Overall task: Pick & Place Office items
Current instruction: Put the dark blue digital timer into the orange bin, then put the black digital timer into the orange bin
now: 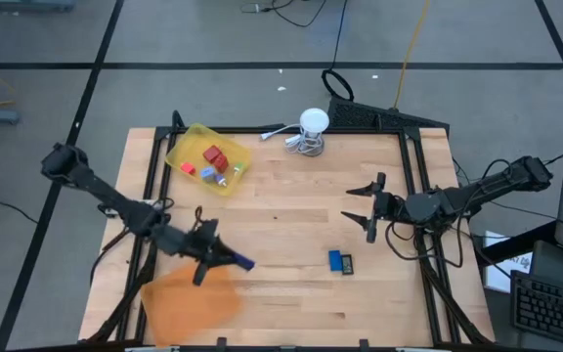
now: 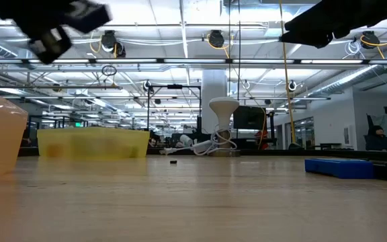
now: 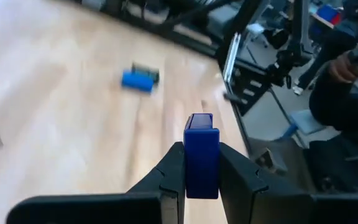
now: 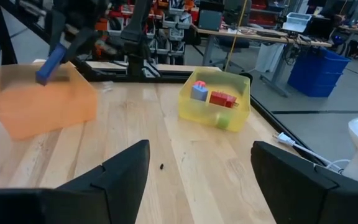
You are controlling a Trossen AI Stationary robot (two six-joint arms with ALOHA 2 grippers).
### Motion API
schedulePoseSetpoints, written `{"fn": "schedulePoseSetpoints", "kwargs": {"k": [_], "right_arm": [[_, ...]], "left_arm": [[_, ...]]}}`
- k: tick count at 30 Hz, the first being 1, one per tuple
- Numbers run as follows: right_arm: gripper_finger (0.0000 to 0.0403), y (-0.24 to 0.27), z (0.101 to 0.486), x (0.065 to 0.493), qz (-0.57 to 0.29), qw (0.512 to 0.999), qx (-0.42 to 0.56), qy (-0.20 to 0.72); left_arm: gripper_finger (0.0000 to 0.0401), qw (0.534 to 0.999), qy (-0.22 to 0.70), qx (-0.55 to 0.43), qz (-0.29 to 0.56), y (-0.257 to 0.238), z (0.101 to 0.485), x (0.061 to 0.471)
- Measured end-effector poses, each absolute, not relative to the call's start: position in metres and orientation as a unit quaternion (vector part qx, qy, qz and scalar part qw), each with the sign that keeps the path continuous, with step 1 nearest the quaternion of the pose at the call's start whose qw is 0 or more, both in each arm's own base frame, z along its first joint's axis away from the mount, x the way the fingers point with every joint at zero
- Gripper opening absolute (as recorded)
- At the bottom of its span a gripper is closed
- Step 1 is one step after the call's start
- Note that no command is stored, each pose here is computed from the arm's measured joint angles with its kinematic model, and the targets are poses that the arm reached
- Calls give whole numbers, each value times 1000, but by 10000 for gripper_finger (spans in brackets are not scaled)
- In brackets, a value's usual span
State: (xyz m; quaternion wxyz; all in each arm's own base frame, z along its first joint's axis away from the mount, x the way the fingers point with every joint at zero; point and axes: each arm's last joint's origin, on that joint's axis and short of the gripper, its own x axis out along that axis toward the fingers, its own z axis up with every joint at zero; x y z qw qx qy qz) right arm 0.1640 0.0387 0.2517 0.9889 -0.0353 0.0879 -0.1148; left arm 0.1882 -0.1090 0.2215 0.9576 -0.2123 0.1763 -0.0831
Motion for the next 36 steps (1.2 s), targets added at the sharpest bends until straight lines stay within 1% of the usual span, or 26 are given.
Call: {"fn": "schedulePoseSetpoints", "kwargs": {"k": [5,10,15,21,26,36], "right_arm": [[267,39,251,165,-115,989,-32,90],[267,39,250,166,-115,989,-24,93],[267,39,250,166,-115,989,-24,92],[266,39,249,166,-115,989,-24,93],[265,40,249,166,-115,989,-24,93],[265,39,243,167,-118,988,-24,92]], "left_arm": [[68,924,240,-294,-47,-130,209,167],[64,891,271,-362,-21,-146,202,145],[76,873,279,-399,-22,-159,200,128],[73,853,300,-428,3,-163,194,113],[89,854,291,-431,14,-163,193,110],[141,868,275,-413,18,-162,194,111]]}}
